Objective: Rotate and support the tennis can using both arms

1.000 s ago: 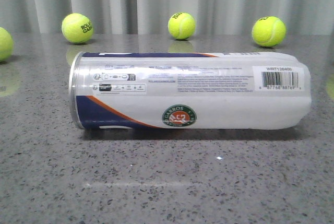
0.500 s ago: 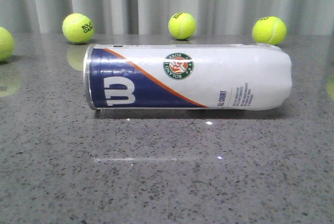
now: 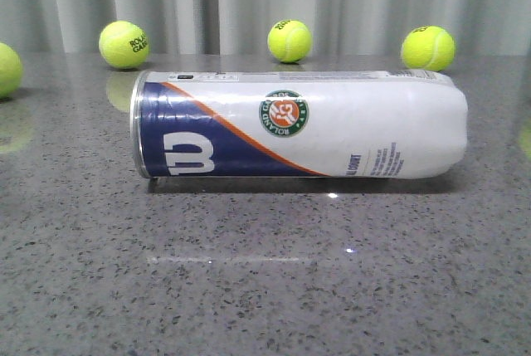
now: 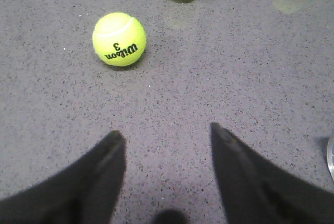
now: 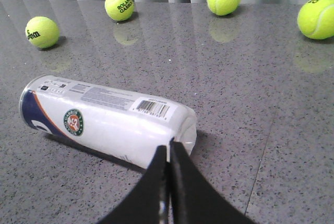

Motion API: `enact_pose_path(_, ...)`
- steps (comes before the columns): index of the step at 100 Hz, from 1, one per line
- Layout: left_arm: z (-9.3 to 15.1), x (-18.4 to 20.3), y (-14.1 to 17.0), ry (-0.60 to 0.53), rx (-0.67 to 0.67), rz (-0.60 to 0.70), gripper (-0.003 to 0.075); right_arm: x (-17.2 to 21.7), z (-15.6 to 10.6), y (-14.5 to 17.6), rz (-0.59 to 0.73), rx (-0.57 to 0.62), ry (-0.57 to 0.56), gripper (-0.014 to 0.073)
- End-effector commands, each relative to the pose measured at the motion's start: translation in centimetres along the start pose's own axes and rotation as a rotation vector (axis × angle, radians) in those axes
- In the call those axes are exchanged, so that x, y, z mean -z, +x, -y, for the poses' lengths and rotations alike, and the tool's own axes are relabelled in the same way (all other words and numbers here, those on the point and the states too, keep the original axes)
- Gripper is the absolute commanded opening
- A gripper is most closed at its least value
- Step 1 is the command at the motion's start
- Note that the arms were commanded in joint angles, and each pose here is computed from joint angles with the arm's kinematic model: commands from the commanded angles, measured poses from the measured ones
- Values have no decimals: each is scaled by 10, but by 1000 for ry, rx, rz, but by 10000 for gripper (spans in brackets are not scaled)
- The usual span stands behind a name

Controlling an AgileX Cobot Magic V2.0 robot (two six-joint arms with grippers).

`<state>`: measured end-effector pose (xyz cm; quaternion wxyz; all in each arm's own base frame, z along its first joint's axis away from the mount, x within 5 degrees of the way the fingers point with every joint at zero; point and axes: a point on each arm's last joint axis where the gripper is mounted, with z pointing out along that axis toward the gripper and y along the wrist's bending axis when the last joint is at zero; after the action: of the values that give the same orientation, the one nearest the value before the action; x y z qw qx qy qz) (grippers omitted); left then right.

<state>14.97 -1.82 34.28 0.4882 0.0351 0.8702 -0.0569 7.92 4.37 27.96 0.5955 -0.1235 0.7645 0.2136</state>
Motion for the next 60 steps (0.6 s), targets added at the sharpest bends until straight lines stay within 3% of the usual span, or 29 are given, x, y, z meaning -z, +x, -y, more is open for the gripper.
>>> enact_pose_path(1, 5, 1, -25, 29, -2, 89, 613, 2, -2, -15, 97, 9, -9, -57)
enact_pose_path(22, 24, -14, -50, 121, -41, -7, 618, 2, -2, -15, 97, 9, -9, -57)
enact_pose_path(42, 47, -25, -60, 233, -79, -252, 613, 2, -2, -15, 97, 9, -9, -57)
enact_pose_path(60, 76, -36, -61, 480, -27, -477, 498, 2, -2, -15, 97, 9, -9, -57)
